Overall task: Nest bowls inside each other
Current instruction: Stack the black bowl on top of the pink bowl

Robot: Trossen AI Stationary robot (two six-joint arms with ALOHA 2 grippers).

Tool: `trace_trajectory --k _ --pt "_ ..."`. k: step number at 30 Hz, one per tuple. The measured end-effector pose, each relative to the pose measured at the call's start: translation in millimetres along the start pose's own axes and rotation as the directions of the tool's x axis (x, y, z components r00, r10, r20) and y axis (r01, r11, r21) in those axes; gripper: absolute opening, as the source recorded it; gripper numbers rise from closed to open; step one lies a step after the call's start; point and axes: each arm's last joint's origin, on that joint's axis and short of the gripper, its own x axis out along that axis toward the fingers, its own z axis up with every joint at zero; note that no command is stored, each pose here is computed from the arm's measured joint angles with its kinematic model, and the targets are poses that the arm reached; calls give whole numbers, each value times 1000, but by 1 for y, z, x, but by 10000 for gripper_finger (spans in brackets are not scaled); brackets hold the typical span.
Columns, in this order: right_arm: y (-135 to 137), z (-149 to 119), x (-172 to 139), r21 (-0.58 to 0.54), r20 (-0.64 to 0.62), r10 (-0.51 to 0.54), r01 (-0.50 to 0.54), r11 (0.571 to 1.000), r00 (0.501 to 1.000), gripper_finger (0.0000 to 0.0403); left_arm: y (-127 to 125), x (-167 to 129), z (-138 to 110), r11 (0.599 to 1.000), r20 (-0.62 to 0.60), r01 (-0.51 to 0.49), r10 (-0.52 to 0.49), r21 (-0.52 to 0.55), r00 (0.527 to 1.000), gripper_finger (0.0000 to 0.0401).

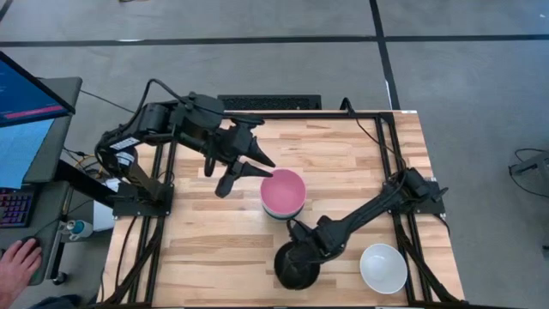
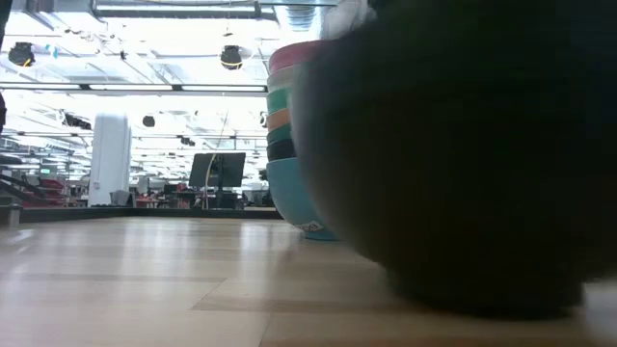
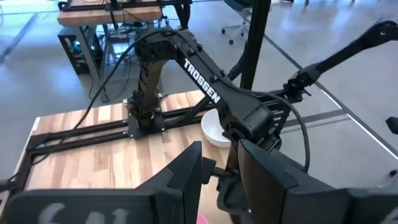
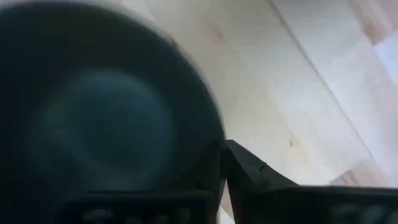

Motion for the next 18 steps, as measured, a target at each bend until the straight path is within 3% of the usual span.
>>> trace_trajectory --k 2,8,13,18 --pt "0 3 4 -33 -6 2 -2 999 1000 17 -1 -2 -1 1000 -6 2 -2 -2 1000 96" --pt "-3 10 -11 -24 16 24 -23 999 1000 8 -1 -5 0 1000 0 2 -2 0 1000 96" --pt "-8 10 -82 -23 158 97 -95 995 983 5 1 -6 -3 1000 -36 -20 19 -9 999 96" --pt "-43 1 -156 35 281 -15 5 999 960 5 3 -6 -10 995 -104 -97 97 10 990 96"
